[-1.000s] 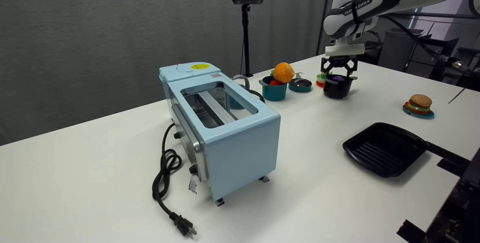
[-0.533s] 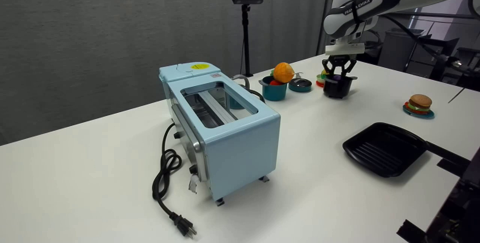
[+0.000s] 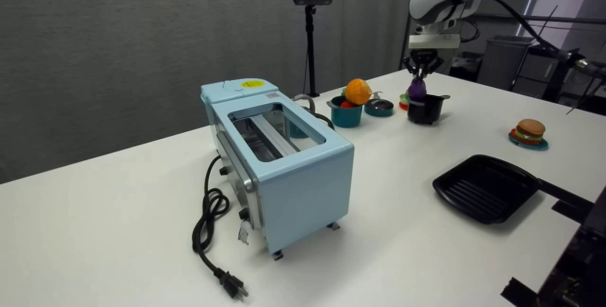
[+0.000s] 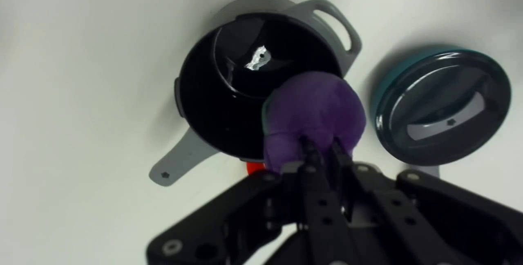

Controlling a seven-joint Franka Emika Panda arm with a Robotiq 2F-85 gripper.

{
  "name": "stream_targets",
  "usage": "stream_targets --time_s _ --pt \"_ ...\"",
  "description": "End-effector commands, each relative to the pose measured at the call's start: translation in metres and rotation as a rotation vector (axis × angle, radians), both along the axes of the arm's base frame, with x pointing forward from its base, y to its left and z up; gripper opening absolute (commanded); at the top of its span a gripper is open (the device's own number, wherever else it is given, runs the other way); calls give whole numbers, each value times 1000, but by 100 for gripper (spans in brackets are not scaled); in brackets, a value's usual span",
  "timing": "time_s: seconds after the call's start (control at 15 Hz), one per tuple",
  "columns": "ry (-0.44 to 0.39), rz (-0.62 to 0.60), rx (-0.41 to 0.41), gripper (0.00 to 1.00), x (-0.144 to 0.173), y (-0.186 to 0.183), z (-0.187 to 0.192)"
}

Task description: Move the purple plush toy from the black pot to the counter

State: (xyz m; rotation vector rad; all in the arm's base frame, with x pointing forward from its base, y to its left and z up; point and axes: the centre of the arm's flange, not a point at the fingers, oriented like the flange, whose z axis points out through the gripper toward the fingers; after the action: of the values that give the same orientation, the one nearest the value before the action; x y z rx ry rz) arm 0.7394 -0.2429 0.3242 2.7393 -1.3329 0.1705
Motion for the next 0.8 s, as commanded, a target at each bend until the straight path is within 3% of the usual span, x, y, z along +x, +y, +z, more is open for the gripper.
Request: stream_targets --time_s 0.0,0.33,0.73 --pt "-56 75 71 2 -2 19 47" --pt "-105 221 191 2 -6 71 83" --pt "-45 523 297 2 -36 143 103"
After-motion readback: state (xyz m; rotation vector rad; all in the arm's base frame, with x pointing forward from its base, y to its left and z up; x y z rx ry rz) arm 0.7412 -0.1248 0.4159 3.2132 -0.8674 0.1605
